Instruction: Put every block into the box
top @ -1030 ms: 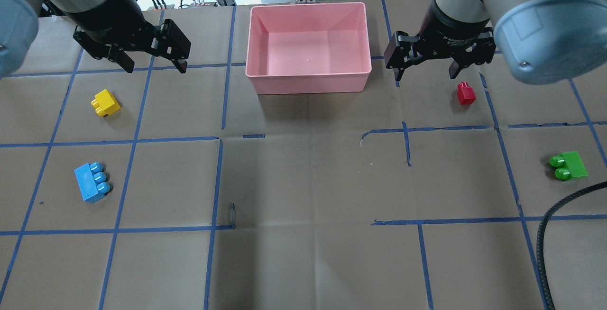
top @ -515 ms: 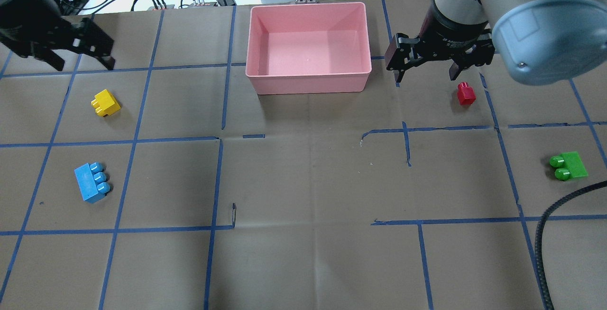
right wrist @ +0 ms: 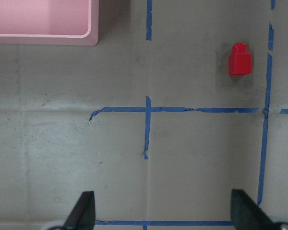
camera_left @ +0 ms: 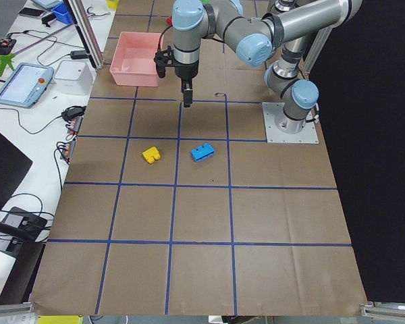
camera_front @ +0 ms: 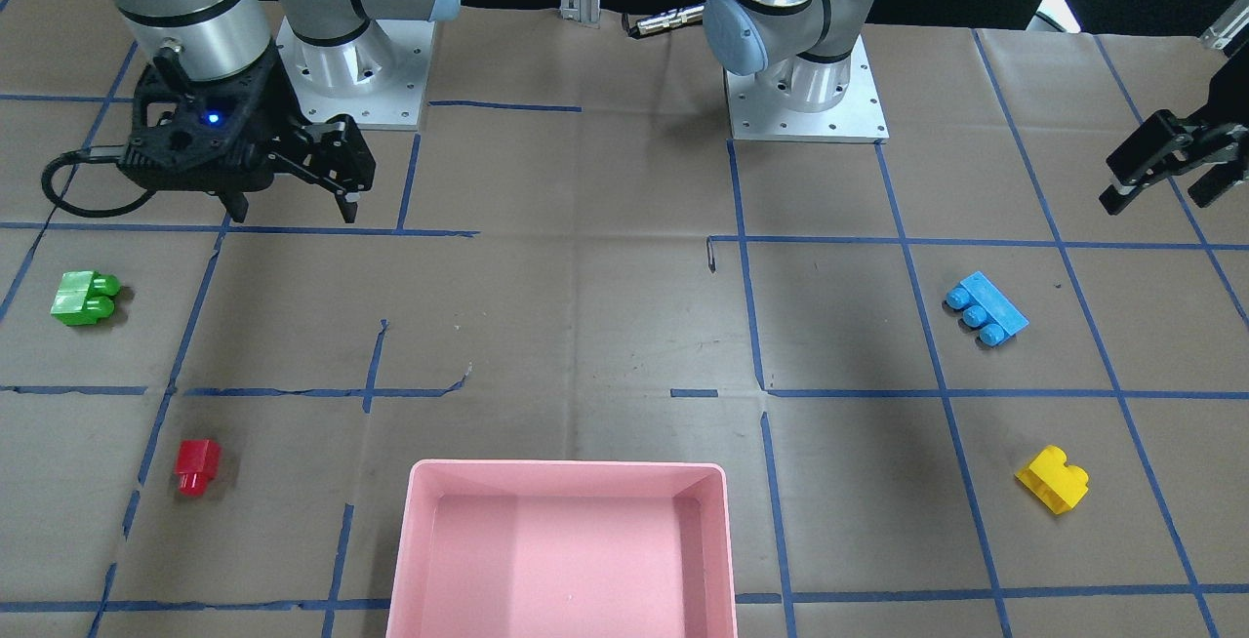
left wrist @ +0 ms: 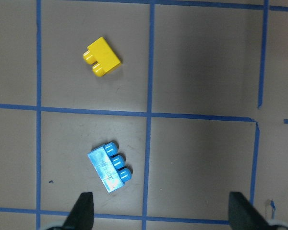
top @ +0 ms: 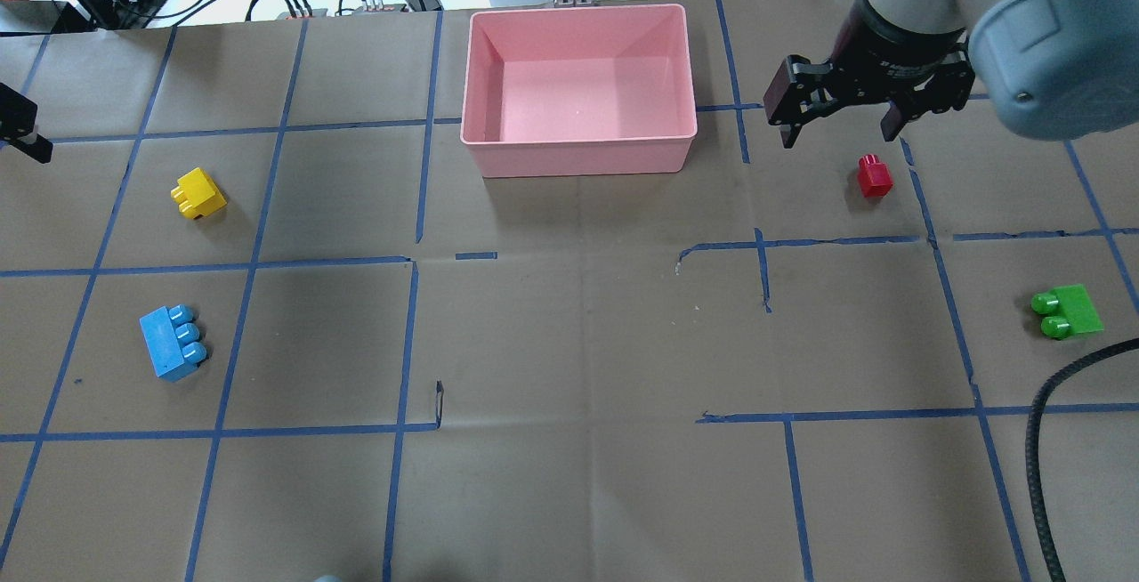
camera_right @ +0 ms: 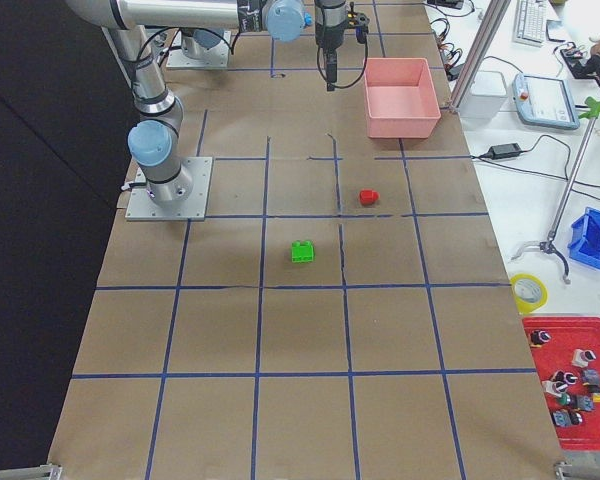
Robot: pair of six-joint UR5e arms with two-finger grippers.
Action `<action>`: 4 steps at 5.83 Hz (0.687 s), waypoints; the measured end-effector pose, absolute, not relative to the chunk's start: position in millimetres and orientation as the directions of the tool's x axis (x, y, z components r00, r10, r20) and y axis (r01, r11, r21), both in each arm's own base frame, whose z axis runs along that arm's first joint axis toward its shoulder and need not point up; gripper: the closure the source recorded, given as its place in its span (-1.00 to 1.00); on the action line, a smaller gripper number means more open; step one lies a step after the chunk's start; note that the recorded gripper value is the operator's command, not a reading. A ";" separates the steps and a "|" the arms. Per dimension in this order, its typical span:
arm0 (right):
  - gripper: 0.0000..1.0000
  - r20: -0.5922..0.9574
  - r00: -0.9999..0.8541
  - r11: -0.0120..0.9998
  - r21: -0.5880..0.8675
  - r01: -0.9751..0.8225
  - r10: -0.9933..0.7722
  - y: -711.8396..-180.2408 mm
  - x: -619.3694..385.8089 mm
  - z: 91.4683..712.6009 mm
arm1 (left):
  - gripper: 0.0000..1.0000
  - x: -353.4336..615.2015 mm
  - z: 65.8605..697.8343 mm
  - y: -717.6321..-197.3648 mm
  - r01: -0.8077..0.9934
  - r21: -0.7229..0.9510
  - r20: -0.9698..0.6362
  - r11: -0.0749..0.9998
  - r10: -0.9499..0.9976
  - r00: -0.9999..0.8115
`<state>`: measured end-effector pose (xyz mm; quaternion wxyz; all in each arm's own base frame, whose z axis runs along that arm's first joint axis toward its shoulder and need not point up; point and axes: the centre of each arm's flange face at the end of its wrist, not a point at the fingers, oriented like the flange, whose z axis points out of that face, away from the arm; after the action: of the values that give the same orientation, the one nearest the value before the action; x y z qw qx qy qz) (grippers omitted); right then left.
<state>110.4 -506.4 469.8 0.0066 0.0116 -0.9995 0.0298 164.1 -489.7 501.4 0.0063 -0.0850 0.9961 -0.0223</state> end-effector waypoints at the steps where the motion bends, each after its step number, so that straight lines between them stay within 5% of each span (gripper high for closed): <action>1: -1.00 0.017 -0.998 0.997 -0.055 -0.055 -0.054 -511.5 76.1 469.5 | -0.98 171.6 498.9 -484.3 -0.215 -0.032 -0.041 0.976 -0.216 -0.975; 4: -1.00 0.025 -0.990 0.990 -0.035 -0.140 -0.139 -511.5 -31.8 436.2 | -0.99 186.2 497.8 -476.9 -0.464 -0.042 -0.068 0.885 -0.466 -0.882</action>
<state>-31.8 -511.5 436.2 0.0112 0.0700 -0.9973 0.0181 186.2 -476.9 497.8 0.0379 -0.2398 0.9700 -0.0123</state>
